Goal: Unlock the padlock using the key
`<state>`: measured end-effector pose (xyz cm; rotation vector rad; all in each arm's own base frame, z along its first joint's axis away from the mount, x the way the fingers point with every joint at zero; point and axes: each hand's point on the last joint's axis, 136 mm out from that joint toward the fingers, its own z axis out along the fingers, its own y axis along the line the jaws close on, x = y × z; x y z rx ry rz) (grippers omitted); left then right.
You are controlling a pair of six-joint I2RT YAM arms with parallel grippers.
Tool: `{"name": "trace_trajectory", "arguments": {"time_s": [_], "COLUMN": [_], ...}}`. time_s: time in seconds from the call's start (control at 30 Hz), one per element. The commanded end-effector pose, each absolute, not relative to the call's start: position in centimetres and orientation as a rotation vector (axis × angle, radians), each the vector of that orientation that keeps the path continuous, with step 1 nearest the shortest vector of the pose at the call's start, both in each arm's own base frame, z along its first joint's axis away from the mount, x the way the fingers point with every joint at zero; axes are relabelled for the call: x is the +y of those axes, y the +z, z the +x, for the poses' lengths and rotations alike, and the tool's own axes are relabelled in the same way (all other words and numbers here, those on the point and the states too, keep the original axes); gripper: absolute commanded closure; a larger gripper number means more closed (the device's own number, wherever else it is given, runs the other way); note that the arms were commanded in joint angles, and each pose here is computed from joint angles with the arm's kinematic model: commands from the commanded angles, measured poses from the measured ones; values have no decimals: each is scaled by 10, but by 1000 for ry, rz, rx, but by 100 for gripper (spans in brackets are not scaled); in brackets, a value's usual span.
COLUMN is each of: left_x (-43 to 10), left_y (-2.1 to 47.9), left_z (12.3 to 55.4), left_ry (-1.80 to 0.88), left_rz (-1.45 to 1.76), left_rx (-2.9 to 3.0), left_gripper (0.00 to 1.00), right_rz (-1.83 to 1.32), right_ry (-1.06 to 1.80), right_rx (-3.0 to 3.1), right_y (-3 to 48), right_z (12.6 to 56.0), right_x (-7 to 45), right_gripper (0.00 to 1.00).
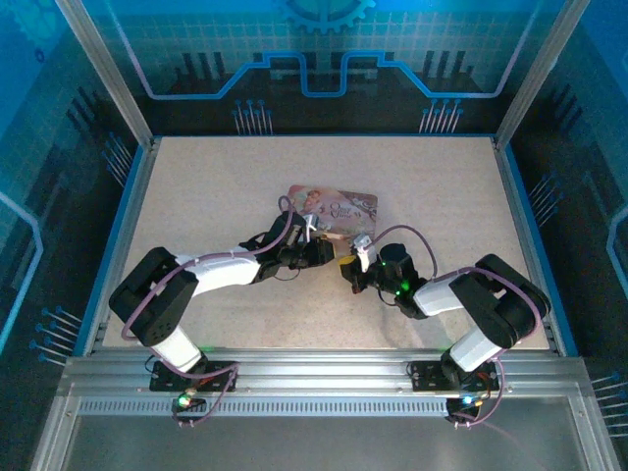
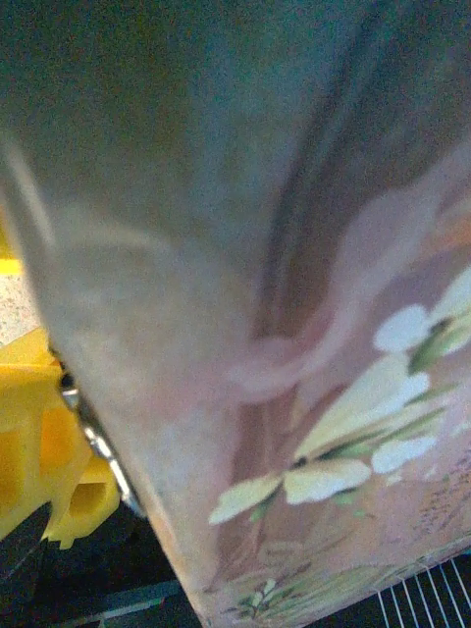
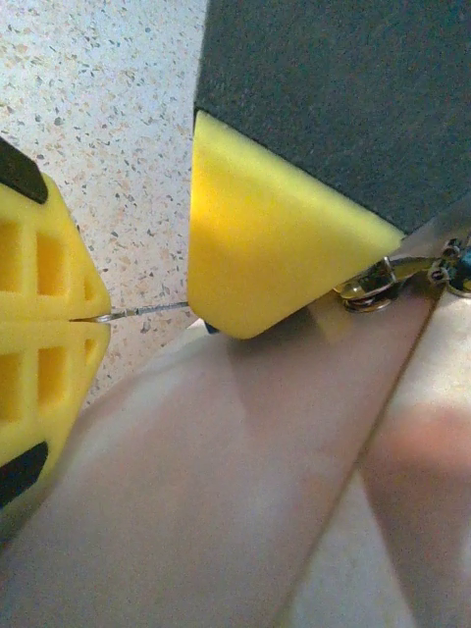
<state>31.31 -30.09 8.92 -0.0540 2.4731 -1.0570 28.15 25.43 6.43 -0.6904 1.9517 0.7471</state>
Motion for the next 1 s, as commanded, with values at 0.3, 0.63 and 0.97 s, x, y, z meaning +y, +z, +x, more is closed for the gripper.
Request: {"name": "trace_trajectory", "arguments": {"time_s": [0.3,0.63,0.97], "left_x": [-314,-315,-315], "left_y": [127,127,126], "left_z": [318,318,317], "left_ry": [-1142,-1150,-1156], "left_rz": [-10,-7,-9], "left_rx": [2380,2381,2381], "left_gripper": [77,77,77], "right_rz": [-710,-682,-712], "right_ry": [768,751,798], "right_rx": [1905,1906,1887], "right_y": [72,73,77], "right_z": [281,289,285], "right_x": [257,252,257], "right_gripper": [100,100,100]}}
